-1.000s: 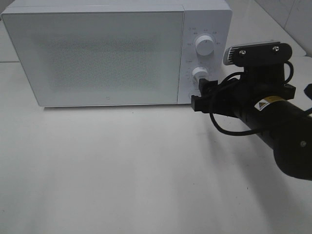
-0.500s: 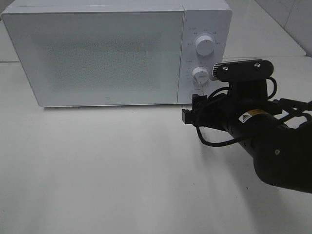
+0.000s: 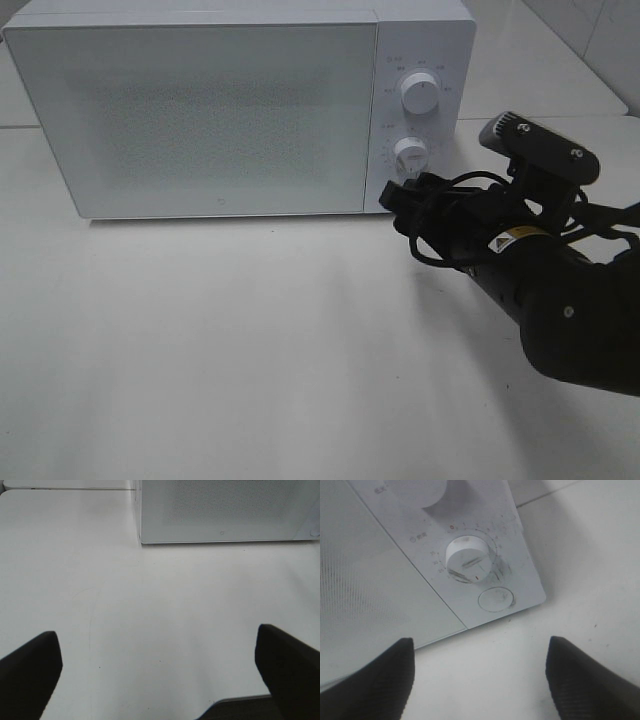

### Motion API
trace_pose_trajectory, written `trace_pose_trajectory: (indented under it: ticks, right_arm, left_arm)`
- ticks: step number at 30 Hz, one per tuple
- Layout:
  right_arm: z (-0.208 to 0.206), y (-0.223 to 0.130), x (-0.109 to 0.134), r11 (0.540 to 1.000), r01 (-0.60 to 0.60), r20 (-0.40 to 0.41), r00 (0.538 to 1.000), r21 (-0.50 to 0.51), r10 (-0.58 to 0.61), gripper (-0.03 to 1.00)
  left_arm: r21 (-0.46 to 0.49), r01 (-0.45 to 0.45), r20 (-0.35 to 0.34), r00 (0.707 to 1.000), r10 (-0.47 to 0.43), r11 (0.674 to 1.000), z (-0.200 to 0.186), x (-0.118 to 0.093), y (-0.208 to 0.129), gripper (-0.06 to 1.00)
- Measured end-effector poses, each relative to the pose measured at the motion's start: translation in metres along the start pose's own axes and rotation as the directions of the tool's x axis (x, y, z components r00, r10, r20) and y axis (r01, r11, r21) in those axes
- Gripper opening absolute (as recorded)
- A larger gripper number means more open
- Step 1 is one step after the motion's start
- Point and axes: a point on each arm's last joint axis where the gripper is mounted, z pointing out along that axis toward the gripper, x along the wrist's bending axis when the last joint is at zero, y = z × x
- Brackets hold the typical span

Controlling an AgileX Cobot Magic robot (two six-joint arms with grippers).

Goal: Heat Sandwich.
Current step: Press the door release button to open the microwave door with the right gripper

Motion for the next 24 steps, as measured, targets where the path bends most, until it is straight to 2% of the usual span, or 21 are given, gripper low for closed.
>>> trace_pose_trajectory:
  ticks: [1,2,3,4,5,6,7,8,9,10,11,13,14,15,16,17,18,19,24]
  right_arm:
    - [0.0,0.0,0.0,0.989,-0.151,0.001,0.989,0.001,0.151,0.64]
    - [0.0,0.0,0.0,0.974,-0.227,0.001,0.974,0.001,0.227,0.63]
    - [0.0,0.0,0.0,0.958,-0.288,0.002,0.958,0.001,0.288,0.61]
    - [0.0,0.0,0.0,0.958,-0.288,0.002,0.958,0.001,0.288,0.61]
    - [0.0,0.0,0.0,0.933,-0.36,0.002,0.933,0.001,0.36,0.6]
    - [0.0,0.0,0.0,0.878,-0.479,0.002,0.878,0.001,0.479,0.56]
    - [0.0,0.0,0.0,0.843,-0.538,0.002,0.843,0.001,0.538,0.54]
    - [0.0,0.0,0.0,0.813,-0.582,0.002,0.813,0.001,0.582,0.52]
    - [0.0,0.0,0.0,0.813,-0.582,0.002,0.813,0.001,0.582,0.52]
    - [0.001,-0.002,-0.001,0.739,-0.674,0.008,0.739,0.0,0.674,0.49]
    - [0.002,-0.003,-0.001,0.701,-0.713,0.012,0.701,-0.002,0.713,0.44]
    - [0.003,-0.006,-0.003,0.634,-0.773,0.024,0.634,-0.006,0.773,0.37]
    - [0.003,-0.006,-0.003,0.634,-0.773,0.024,0.634,-0.006,0.773,0.37]
    - [0.005,-0.01,-0.006,0.574,-0.818,0.039,0.574,-0.014,0.818,0.31]
    - [0.006,-0.012,-0.007,0.545,-0.839,0.045,0.543,-0.017,0.838,0.27]
    - [0.007,-0.014,-0.008,0.521,-0.853,0.053,0.52,-0.02,0.853,0.23]
    - [0.007,-0.014,-0.008,0.521,-0.853,0.053,0.52,-0.02,0.853,0.23]
    - [0.008,-0.017,-0.009,0.485,-0.874,0.067,0.482,-0.022,0.873,0.16]
    - [0.009,-0.018,-0.009,0.464,-0.886,0.071,0.461,-0.023,0.884,0.01]
  left_arm:
    - [0.0,0.0,0.0,1.0,0.0,1.0,0.0,0.0,0.0,0.97]
    - [0.0,0.0,0.0,1.0,0.0,1.0,0.0,0.0,0.0,0.97]
    - [0.0,0.0,0.0,1.0,0.0,1.0,0.0,0.0,0.0,0.97]
    - [0.0,0.0,0.0,1.0,0.0,1.0,0.0,0.0,0.0,0.97]
    - [0.0,0.0,0.0,1.0,0.0,1.0,0.0,0.0,0.0,0.97]
    - [0.0,0.0,0.0,1.0,0.0,1.0,0.0,0.0,0.0,0.97]
    - [0.0,0.0,0.0,1.0,0.0,1.0,0.0,0.0,0.0,0.97]
    - [0.0,0.0,0.0,1.0,0.0,1.0,0.0,0.0,0.0,0.97]
    - [0.0,0.0,0.0,1.0,0.0,1.0,0.0,0.0,0.0,0.97]
    - [0.0,0.0,0.0,1.0,0.0,1.0,0.0,0.0,0.0,0.97]
    - [0.0,0.0,0.0,1.0,0.0,1.0,0.0,0.0,0.0,0.97]
    - [0.0,0.0,0.0,1.0,0.0,1.0,0.0,0.0,0.0,0.97]
    - [0.0,0.0,0.0,1.0,0.0,1.0,0.0,0.0,0.0,0.97]
    - [0.0,0.0,0.0,1.0,0.0,1.0,0.0,0.0,0.0,0.97]
    - [0.0,0.0,0.0,1.0,0.0,1.0,0.0,0.0,0.0,0.97]
    - [0.0,0.0,0.0,1.0,0.0,1.0,0.0,0.0,0.0,0.97]
    - [0.0,0.0,0.0,1.0,0.0,1.0,0.0,0.0,0.0,0.97]
    - [0.0,0.0,0.0,1.0,0.0,1.0,0.0,0.0,0.0,0.97]
    - [0.0,0.0,0.0,1.0,0.0,1.0,0.0,0.0,0.0,0.97]
